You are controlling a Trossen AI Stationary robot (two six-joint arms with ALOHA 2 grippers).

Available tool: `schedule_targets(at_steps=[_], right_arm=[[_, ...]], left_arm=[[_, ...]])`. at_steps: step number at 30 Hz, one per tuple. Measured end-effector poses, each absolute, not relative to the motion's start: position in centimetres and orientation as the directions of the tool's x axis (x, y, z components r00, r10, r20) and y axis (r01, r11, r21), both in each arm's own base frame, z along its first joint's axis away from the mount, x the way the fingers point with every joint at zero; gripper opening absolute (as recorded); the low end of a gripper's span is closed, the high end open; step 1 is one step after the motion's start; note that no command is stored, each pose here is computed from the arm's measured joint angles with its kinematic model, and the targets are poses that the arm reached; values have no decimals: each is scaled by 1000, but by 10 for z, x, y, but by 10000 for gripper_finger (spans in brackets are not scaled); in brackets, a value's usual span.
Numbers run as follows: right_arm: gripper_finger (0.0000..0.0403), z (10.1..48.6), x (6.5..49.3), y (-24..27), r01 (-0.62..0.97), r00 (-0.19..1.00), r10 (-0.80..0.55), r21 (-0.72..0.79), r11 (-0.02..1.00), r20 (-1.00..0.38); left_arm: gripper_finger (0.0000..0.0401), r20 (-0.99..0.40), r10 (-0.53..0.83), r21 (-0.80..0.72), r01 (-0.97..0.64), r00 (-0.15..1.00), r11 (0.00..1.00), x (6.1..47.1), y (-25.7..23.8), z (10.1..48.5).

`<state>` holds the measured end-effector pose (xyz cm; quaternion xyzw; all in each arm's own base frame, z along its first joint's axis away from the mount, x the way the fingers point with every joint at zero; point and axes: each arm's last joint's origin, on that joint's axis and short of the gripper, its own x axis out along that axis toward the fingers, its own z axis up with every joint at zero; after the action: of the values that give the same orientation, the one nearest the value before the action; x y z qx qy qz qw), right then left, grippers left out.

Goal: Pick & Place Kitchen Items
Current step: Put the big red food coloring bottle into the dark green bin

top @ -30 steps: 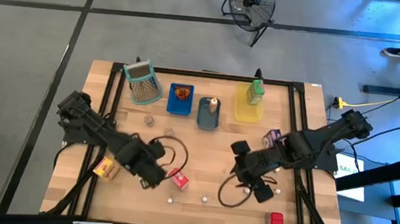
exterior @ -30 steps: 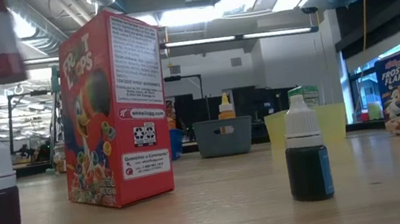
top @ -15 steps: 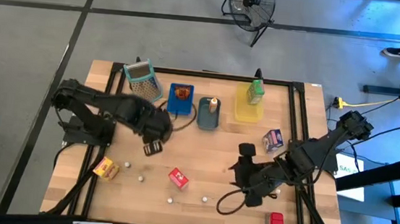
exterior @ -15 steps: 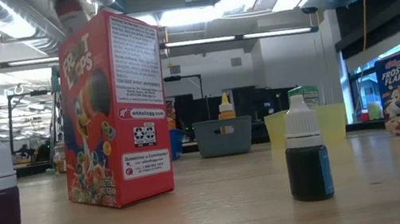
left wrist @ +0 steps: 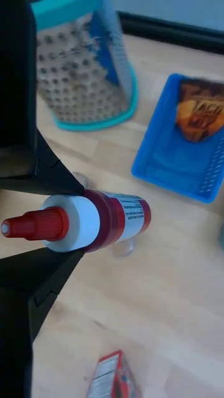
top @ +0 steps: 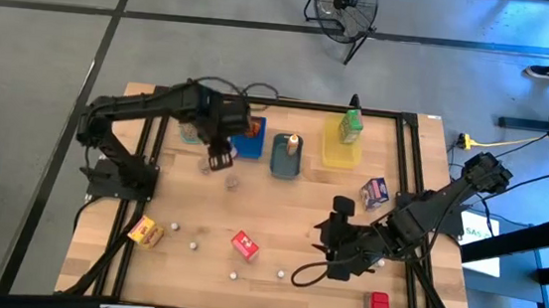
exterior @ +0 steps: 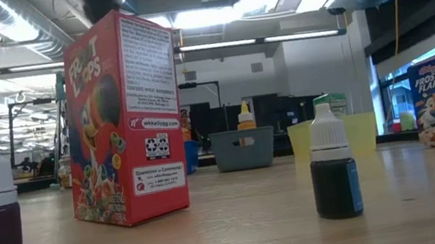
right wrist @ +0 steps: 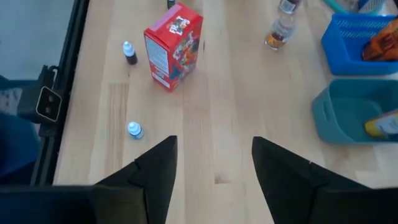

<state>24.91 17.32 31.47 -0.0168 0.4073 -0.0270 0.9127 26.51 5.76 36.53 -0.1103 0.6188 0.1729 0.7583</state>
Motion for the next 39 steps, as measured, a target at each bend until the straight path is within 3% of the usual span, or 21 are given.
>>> schedule_targets(at_steps=[7, 22, 39], right_arm=[[211, 316, 249, 176, 94, 680, -57, 11, 996, -731], [211, 317, 248, 181, 112, 703, -48, 44, 993, -710], [211, 317, 248, 181, 41, 702, -49, -29, 999, -711]], left_arm=[[115, -977, 109, 43, -327, 185, 944, 283, 88, 363], [115, -969, 69, 43, -112, 236, 993, 359, 119, 367], [115, -981, 20, -2, -115, 193, 993, 390, 138, 326]])
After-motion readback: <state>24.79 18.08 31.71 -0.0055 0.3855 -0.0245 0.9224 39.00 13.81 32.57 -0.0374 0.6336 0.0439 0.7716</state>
